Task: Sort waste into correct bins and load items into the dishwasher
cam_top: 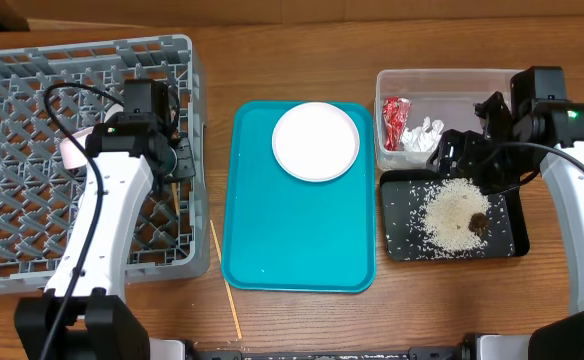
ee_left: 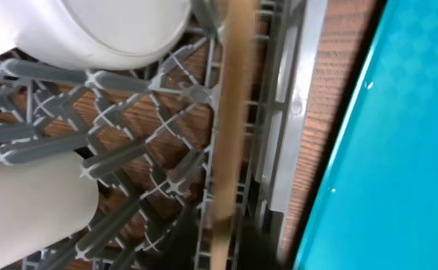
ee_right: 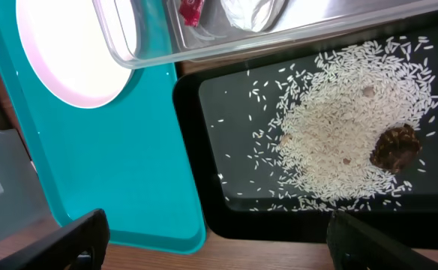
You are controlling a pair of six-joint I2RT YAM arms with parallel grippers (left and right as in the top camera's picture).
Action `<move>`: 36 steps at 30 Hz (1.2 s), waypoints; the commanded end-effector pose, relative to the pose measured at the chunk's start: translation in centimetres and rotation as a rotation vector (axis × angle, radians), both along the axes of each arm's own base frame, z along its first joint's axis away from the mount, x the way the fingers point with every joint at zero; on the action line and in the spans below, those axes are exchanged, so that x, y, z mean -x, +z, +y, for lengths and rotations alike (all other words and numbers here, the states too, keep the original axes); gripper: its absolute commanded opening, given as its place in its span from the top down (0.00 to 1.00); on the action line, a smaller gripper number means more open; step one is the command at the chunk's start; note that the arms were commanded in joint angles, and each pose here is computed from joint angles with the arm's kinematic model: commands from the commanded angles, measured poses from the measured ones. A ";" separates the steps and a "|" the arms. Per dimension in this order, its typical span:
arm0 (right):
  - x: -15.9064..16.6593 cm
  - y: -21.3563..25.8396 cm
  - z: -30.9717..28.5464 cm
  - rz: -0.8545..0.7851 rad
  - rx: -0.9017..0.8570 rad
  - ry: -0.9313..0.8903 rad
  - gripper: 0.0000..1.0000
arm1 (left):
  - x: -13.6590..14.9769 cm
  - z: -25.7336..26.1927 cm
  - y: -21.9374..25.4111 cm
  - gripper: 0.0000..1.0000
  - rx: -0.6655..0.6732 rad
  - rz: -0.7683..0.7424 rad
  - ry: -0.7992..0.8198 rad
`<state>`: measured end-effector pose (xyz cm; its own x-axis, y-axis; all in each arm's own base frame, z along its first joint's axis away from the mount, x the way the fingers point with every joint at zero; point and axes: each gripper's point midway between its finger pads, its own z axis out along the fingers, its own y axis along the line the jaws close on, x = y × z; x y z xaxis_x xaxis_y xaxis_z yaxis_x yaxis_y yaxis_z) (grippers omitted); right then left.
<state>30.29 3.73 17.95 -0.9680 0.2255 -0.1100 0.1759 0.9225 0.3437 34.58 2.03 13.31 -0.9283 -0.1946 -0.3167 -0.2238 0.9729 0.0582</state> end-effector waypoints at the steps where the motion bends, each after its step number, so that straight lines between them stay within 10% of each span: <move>1: -0.3 1.6 0.0 -0.055 0.007 0.006 0.06 | 0.4 -1.3 0.0 0.48 0.072 0.027 -0.057; 9: -0.2 1.5 0.0 -0.053 0.007 0.006 0.06 | 6.5 -6.6 0.1 0.50 0.357 0.273 0.014; 20: -0.2 1.5 0.0 -0.052 0.007 0.006 0.06 | 13.1 -11.1 -1.0 0.50 0.250 0.502 0.087; 36: -0.2 1.5 0.0 -0.053 0.006 0.006 0.06 | 21.1 -9.9 -5.1 0.48 0.198 0.402 0.096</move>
